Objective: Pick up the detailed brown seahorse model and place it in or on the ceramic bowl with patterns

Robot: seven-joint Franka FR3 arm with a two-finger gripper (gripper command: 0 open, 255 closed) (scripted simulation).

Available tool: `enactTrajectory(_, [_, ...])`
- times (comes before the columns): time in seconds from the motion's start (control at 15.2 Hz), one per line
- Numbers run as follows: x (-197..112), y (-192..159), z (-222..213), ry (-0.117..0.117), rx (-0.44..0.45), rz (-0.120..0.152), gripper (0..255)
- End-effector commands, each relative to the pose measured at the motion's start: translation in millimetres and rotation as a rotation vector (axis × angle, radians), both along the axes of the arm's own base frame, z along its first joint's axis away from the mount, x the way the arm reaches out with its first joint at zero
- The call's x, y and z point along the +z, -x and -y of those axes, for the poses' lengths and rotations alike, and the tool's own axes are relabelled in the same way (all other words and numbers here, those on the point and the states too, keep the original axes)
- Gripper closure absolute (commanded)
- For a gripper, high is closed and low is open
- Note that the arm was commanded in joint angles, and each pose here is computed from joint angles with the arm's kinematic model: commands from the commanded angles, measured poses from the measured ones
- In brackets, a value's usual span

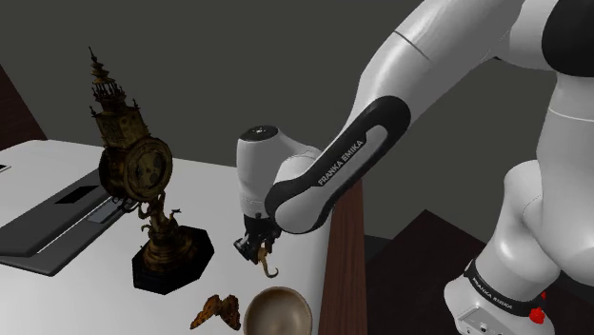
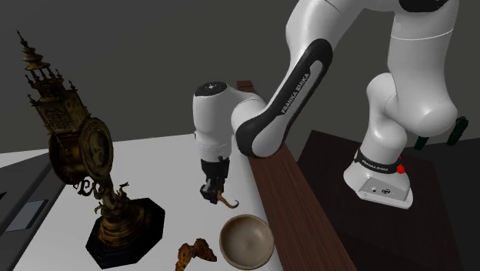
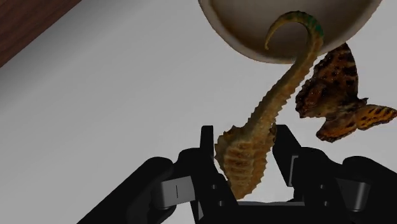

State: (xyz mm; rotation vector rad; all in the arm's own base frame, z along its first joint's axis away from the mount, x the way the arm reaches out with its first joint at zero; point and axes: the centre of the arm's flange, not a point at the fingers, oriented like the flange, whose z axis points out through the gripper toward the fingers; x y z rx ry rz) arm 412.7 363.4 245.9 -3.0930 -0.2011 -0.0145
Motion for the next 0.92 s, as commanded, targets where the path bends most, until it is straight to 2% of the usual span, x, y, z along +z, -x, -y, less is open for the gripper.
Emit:
enactTrajectory(0.0, [0.6, 25.4, -5.4, 0.000, -0.002, 0.001, 255])
enactTrajectory(0.46, [3.5, 112.0, -37.4, 0.000, -0.002, 0.001, 255])
enactTrajectory(0.86, [-22.8, 115.6, -38.8, 0.000, -0.002, 0.001, 255])
